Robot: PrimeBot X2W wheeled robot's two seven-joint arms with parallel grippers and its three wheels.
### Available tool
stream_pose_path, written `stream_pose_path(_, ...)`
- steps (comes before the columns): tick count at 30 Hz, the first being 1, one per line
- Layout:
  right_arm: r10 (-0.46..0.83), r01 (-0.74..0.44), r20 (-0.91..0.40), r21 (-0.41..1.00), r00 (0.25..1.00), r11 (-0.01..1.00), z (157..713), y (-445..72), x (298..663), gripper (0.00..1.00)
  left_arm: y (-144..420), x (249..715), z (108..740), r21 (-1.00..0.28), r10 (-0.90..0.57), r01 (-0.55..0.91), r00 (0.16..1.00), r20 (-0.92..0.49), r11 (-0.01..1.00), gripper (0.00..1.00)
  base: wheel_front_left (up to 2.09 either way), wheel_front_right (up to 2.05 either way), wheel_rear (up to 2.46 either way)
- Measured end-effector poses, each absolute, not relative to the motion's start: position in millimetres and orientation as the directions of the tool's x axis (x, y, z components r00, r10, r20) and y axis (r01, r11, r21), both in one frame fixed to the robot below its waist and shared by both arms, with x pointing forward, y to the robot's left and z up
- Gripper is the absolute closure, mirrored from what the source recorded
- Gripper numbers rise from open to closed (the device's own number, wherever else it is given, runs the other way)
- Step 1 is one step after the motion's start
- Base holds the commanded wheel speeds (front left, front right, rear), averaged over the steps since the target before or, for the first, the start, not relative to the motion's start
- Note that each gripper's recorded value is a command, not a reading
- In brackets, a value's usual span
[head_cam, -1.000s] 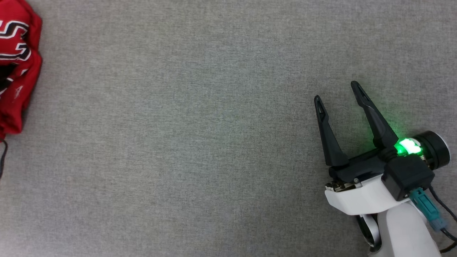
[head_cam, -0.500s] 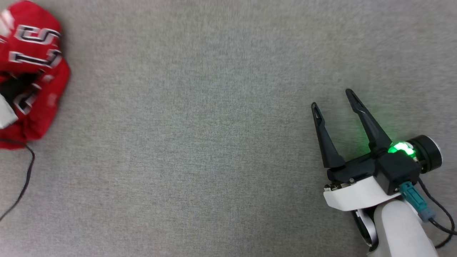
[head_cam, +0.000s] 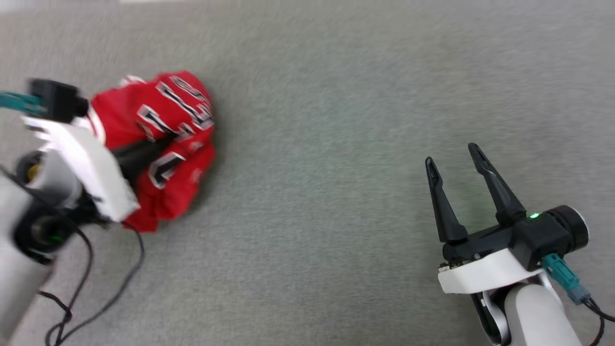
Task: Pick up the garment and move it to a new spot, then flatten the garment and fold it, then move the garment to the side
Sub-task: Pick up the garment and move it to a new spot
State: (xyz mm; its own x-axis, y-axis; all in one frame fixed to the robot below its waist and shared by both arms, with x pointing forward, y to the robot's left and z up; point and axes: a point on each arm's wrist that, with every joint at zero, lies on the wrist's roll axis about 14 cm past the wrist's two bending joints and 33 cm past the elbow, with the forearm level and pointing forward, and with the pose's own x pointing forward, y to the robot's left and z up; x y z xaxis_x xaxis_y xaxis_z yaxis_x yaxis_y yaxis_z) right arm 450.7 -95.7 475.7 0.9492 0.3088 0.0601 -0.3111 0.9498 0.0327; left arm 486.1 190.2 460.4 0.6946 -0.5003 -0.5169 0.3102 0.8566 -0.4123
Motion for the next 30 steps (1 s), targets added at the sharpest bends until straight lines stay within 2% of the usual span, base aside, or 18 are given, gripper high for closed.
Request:
stream_pose_path(5, 0.253, -0.256, 0.088, 0.02, 0.963, 0.967, 494, -117, 435, 0.0, 118, 475, 466, -0.446, -0.636, 0.458, 0.624, -0.454, 0.769, 1.0, 0.0, 0.0, 0.0)
stream_pose_path(7, 0.21, -0.213, 0.111, 0.014, 0.971, 0.977, 506, -133, 427, 0.0, 69, 467, 473, -0.476, -0.72, 0.543, 0.569, -0.396, 0.692, 1.0, 0.0, 0.0, 0.0)
stream_pose_path(11, 0.15, -0.153, 0.122, 0.009, 0.981, 0.988, 514, -154, 414, 0.0, 6, 459, 481, -0.483, -0.804, 0.644, 0.495, -0.328, 0.594, 1.0, 0.0, 0.0, 0.0)
stream_pose_path(16, 0.081, -0.081, 0.128, -0.006, 0.988, 0.997, 520, -178, 403, 0.0, -51, 458, 474, -0.488, -0.831, 0.673, 0.469, -0.3, 0.556, 1.0, 0.0, 0.0, 0.0)
stream_pose_path(21, 0.047, -0.047, 0.122, -0.009, 0.991, 0.999, 519, -190, 397, 0.0, -93, 432, 456, -0.491, -0.867, 0.716, 0.381, -0.322, 0.497, 0.99, 0.0, 0.0, 0.0)
stream_pose_path(22, 0.046, -0.045, 0.121, -0.009, 0.992, 0.999, 519, -190, 397, 0.0, -95, 430, 453, -0.476, -0.867, 0.727, 0.377, -0.325, 0.494, 0.52, 0.0, 0.0, 0.0)
stream_pose_path(23, 0.044, -0.044, 0.121, -0.007, 0.992, 0.999, 519, -190, 396, 0.0, -98, 427, 452, -0.466, -0.867, 0.734, 0.378, -0.325, 0.495, 0.0, 0.0, 0.0, 0.0)
stream_pose_path(26, 0.045, -0.045, 0.126, 0.0, 0.991, 0.999, 520, -190, 395, 0.0, -101, 420, 451, -0.458, -0.869, 0.742, 0.374, -0.323, 0.49, 0.0, 0.0, 0.0, 0.0)
stream_pose_path(30, 0.059, -0.06, 0.151, 0.0, 0.987, 0.998, 528, -185, 396, 0.0, -86, 429, 460, -0.411, -0.847, 0.741, 0.45, -0.284, 0.531, 0.0, 0.0, 0.0, 0.0)
